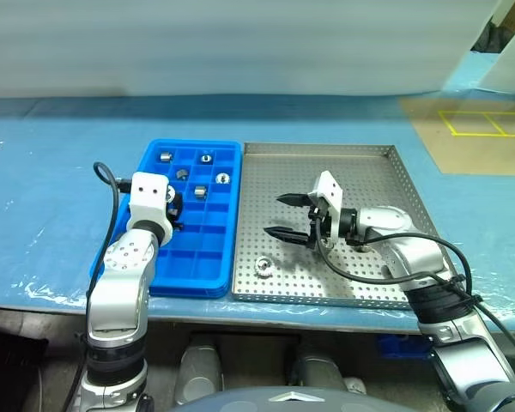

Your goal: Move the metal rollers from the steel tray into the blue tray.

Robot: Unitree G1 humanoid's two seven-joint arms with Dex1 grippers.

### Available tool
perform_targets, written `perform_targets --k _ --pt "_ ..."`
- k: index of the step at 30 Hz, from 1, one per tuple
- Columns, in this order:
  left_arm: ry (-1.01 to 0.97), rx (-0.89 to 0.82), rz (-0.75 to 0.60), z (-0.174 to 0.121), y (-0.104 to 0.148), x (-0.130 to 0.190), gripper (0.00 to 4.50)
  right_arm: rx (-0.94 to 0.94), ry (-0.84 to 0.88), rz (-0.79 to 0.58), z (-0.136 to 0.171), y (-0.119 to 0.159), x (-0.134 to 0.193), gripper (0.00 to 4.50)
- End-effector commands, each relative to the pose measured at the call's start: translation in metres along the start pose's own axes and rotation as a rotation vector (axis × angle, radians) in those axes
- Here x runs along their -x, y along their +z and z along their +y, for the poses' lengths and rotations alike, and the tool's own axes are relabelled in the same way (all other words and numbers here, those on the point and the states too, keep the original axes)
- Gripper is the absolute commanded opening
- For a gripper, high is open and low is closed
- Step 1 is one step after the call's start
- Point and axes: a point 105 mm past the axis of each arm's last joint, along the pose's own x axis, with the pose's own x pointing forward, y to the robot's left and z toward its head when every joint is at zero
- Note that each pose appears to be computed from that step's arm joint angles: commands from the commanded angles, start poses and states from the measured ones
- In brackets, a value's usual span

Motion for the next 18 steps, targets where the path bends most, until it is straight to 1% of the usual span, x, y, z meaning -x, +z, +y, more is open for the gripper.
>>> perform_targets --k 1,6,14,18 --pt "0.069 0.018 -0.043 0.013 0.008 0.007 1.86 0.045 0.037 -0.020 0.001 0.010 -0.003 4.50" --pt "0.111 0.030 0.002 0.019 -0.006 0.012 1.86 0.050 0.042 -0.016 0.000 0.008 -0.004 4.50" --pt "0.175 0.054 0.055 0.028 -0.020 0.017 1.86 0.047 0.038 -0.012 0.000 0.006 -0.003 4.50" --pt "0.211 0.065 0.070 0.032 -0.023 0.020 1.86 0.044 0.036 -0.001 0.001 0.003 -0.002 4.50"
